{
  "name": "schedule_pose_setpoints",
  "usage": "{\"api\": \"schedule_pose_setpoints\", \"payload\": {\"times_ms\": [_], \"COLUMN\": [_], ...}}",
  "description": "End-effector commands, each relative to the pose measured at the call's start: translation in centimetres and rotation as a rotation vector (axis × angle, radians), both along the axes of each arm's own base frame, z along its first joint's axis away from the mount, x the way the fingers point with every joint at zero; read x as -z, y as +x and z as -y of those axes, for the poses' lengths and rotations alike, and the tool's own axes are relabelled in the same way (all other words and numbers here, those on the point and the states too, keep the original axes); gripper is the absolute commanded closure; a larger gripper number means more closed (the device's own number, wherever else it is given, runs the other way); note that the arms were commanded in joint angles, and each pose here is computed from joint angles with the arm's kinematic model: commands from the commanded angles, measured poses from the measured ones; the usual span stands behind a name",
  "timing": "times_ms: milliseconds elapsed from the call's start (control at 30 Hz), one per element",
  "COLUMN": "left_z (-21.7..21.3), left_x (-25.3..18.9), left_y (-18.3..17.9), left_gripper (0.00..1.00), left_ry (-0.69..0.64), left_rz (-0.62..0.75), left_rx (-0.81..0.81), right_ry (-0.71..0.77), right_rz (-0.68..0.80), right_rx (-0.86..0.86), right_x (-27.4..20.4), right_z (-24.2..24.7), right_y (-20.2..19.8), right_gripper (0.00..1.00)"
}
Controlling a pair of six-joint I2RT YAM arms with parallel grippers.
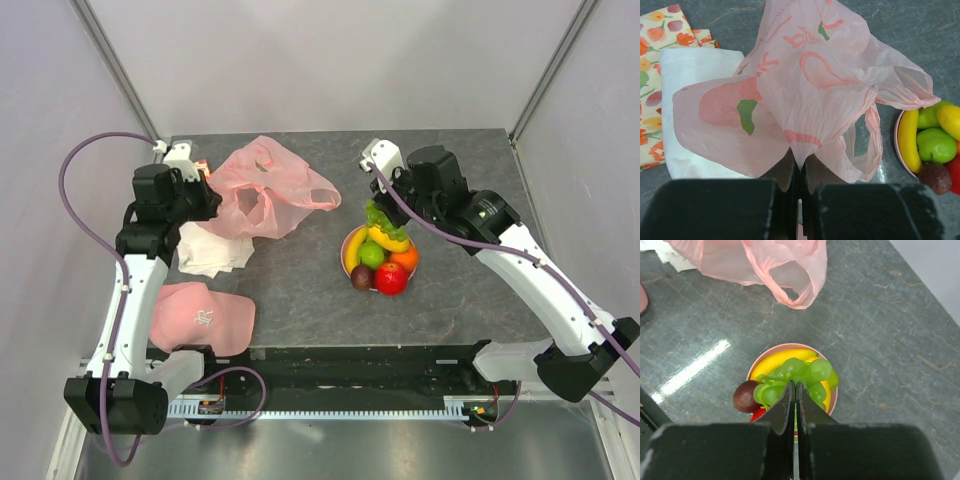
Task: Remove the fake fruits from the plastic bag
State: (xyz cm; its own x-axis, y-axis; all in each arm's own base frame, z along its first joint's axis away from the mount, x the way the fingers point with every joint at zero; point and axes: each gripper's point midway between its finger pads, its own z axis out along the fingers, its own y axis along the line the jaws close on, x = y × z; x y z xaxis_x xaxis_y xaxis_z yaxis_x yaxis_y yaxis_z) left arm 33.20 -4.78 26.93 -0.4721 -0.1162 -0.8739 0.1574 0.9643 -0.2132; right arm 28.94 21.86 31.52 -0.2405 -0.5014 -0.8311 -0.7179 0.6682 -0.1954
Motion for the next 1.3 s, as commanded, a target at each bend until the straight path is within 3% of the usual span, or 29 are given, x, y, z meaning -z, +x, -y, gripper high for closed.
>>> {"api": "schedule_pose_setpoints", "payload": {"times_ms": [0, 1267], "left_z": [0.0, 0.6], "left_x": [-1.0, 0.6], "left_y": [1.0, 1.6], "left_gripper": [0.99, 0.98], "left_ry": [-0.016, -0.034], "left_rz": [0.042, 0.009], "left_rx": [-0.009, 0.023], "right_ry": [0.062, -0.064], "right_rz": [-0.030, -0.146], "right_rx": [-0.028, -0.080], "right_x": [-0.3, 5.1], "right_z": [-0.5, 1.8], "right_y": [-1.3, -4.7], "right_gripper": [1.00, 1.00]}}
